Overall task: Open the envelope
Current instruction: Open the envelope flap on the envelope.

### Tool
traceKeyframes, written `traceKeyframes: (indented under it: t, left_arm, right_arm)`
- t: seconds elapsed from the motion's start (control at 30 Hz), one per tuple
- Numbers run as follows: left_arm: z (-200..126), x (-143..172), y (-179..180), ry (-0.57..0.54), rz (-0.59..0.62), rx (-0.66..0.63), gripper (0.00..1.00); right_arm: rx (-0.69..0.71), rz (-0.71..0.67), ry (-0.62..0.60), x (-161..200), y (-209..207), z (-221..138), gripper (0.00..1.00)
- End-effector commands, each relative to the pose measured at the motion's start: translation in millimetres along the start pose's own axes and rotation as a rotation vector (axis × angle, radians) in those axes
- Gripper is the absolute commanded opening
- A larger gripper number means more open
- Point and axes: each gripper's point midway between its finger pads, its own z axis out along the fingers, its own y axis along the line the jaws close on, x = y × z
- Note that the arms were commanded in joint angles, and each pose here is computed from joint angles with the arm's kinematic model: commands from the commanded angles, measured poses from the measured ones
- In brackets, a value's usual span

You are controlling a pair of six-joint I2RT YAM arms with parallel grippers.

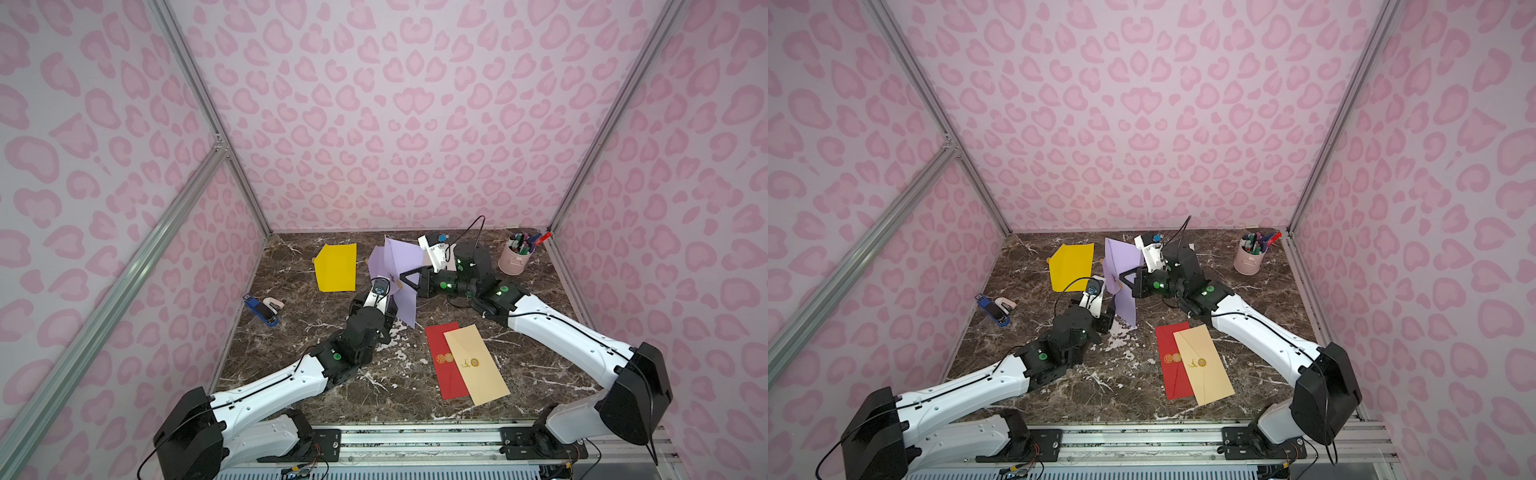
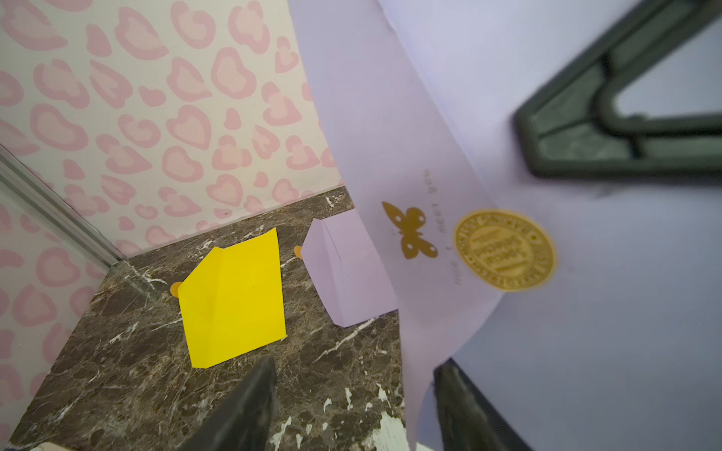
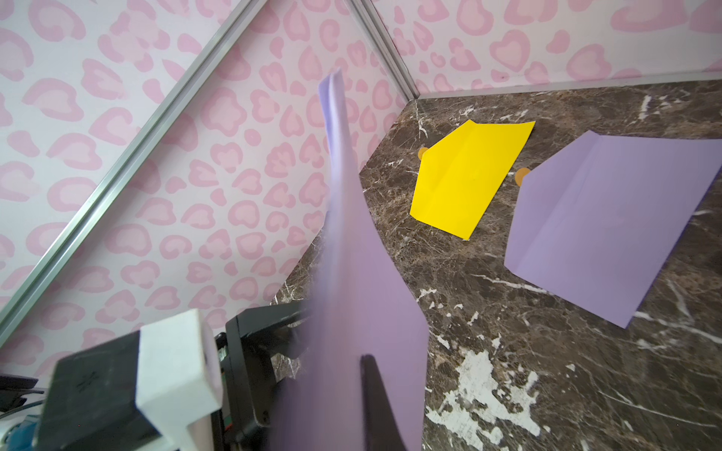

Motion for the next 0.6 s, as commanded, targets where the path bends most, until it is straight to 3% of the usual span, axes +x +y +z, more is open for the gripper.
traceKeyframes:
  t: [0.0, 0.57]
  left_arm:
    - [1.5, -17.5, 1.4, -0.054, -0.048, -0.015, 0.66]
    - [0.9, -26.6, 1.2, -0.093, -0.094, -0.021, 0.65]
  right_arm:
    - [-0.007, 0.007, 0.012, 2.4, 4.1, 0.8, 0.0]
    - [-0.003, 0.016, 0.008, 3.6, 9.2, 7.8, 0.0]
